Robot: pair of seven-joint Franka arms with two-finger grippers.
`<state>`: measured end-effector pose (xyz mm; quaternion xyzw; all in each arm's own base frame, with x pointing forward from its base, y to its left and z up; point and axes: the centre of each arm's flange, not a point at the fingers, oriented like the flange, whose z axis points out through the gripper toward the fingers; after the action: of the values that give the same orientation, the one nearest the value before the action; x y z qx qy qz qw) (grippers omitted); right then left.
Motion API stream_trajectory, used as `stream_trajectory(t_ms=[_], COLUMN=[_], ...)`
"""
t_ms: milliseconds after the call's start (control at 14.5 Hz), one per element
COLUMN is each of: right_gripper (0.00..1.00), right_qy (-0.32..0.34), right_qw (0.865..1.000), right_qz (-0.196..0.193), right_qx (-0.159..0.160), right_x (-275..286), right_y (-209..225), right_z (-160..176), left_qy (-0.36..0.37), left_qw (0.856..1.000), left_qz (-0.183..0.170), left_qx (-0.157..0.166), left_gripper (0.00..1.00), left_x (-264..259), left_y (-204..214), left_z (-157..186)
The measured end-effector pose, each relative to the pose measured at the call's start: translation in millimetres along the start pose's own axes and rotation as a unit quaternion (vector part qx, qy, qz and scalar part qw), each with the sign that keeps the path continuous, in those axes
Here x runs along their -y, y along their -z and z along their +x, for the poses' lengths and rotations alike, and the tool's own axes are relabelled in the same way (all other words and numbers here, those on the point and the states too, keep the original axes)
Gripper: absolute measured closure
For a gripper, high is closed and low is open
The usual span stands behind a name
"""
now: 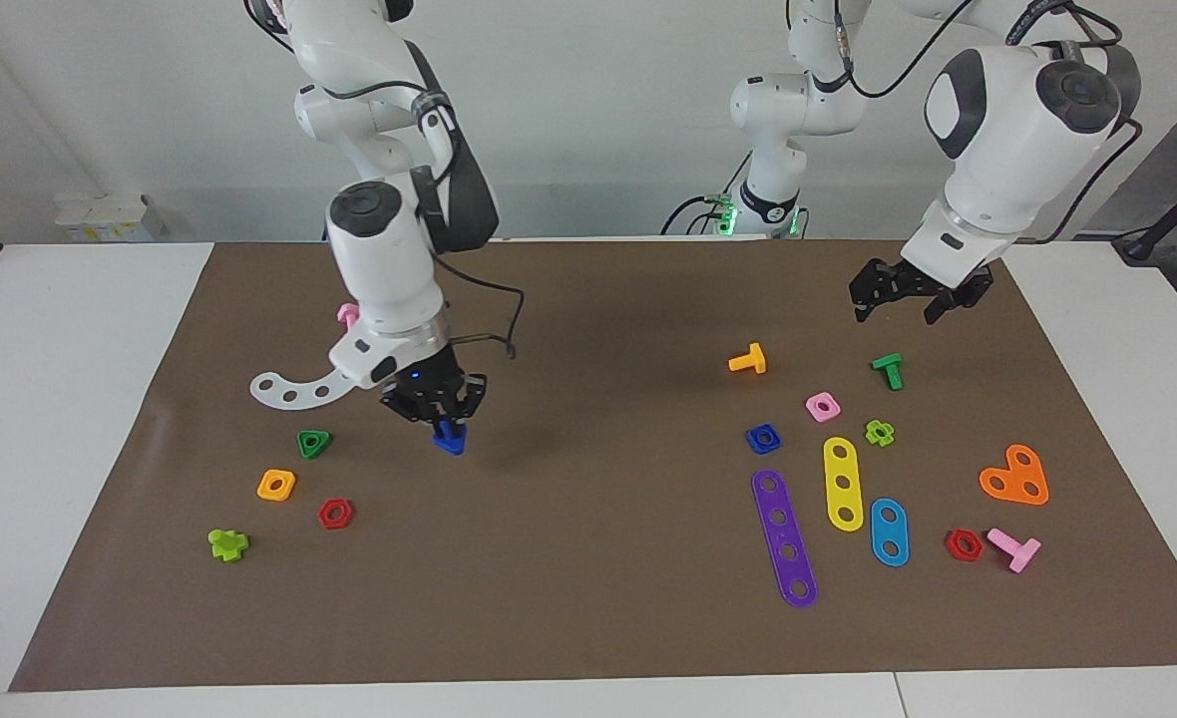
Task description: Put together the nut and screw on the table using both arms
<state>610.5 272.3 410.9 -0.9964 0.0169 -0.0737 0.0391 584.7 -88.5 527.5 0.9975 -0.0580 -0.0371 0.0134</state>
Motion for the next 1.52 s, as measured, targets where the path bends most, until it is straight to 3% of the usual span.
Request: stream_trajectory(t_ms=[276, 553, 968, 1244, 1452, 1521], right_gripper=[0.81, 0.81, 0.81, 0.81, 0.8, 0.74], right_qy=[-0.021, -0.028, -0.025, -0.024, -0.018, -0.017], right_qw=[0.999, 0.999, 0.999, 0.999, 0.999, 0.999], right_qz=[-0.026, -0.026, -0.021, -0.014, -0.015, -0.014], right_qx=[-0.005, -0.015, -0.021, -0.03, -0.027, -0.027], right_x=[79.2, 100.5, 104.3, 105.5, 112.1, 113.4], right_y=[-55.1, -91.6, -98.4, -103.0, -106.6, -106.3], right_z=[-25.8, -30.2, -31.2, -31.7, -37.5, -38.1], left_qy=[0.011, 0.047, 0.098, 0.118, 0.132, 0.136], left_qw=[1.0, 0.998, 0.994, 0.991, 0.99, 0.989], left_qz=[-0.012, -0.02, -0.024, -0.024, -0.023, -0.023], left_qx=[-0.022, -0.036, -0.052, -0.061, -0.054, -0.052], left_gripper=[0.02, 0.05, 0.08, 0.13, 0.19, 0.19], left_x=[-10.5, -11.2, -52.6, -50.6, -49.7, -52.1], left_y=[-45.5, -80.4, -142.1, -193.0, -204.5, -206.2], left_z=[16.2, 17.6, 37.5, 55.2, 56.3, 55.3])
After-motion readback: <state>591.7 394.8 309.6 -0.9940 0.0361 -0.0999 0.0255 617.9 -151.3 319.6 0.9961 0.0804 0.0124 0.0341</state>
